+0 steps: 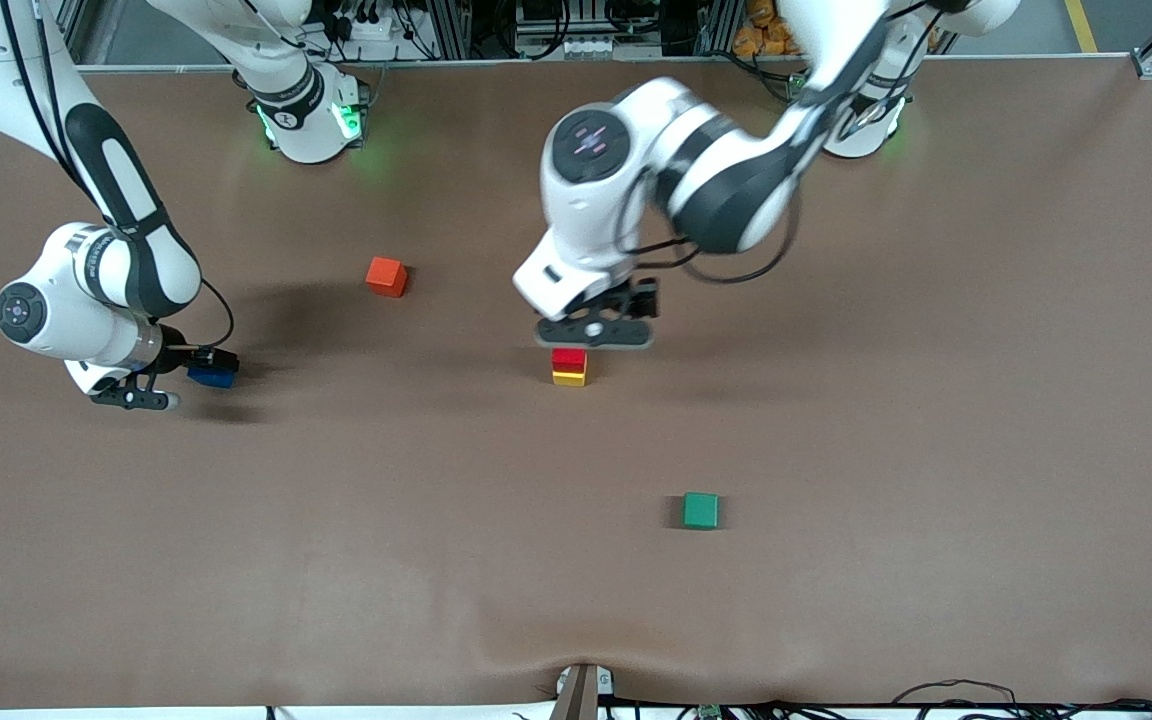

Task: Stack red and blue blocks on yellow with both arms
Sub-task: 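Grasp the blue cube with the right gripper while the left retracts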

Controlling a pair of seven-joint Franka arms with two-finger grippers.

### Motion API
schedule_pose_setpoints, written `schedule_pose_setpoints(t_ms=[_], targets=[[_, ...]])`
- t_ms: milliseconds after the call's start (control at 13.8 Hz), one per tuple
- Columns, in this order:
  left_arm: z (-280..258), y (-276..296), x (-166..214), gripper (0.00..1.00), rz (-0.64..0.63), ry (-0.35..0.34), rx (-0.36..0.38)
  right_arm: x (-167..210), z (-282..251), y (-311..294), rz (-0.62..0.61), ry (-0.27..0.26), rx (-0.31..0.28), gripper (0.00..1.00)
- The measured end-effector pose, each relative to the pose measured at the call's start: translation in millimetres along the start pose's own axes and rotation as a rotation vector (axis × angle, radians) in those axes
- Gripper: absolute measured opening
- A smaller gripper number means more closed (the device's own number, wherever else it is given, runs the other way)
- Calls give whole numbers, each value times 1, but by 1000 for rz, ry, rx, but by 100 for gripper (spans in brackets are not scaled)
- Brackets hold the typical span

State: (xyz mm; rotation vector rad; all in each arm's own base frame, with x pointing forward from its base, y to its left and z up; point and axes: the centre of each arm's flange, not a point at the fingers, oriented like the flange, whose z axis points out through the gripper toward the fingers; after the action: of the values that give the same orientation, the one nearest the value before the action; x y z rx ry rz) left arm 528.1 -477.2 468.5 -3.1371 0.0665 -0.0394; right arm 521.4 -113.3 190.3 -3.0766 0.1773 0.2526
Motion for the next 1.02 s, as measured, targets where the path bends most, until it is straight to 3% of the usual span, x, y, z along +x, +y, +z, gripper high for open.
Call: schedule_pose_setpoints(t_ms=[145,218,436,727,1017], targets=[[-57,-54,15,100,-36,9,-16,0,0,0,0,0,0,59],[-82,-87,22,100,-71,13,-16,0,0,0,0,1,0,56],[-125,-190,44,100,-158,1,11,0,0,-1,-1,1,0,56],[-127,-301,67,100,-286,-72,22,1,-3,-4,-5,-39,8,56],[-145,-376,62,100,-273,-113,30,11,-26,-7,-12,-66,17,56]])
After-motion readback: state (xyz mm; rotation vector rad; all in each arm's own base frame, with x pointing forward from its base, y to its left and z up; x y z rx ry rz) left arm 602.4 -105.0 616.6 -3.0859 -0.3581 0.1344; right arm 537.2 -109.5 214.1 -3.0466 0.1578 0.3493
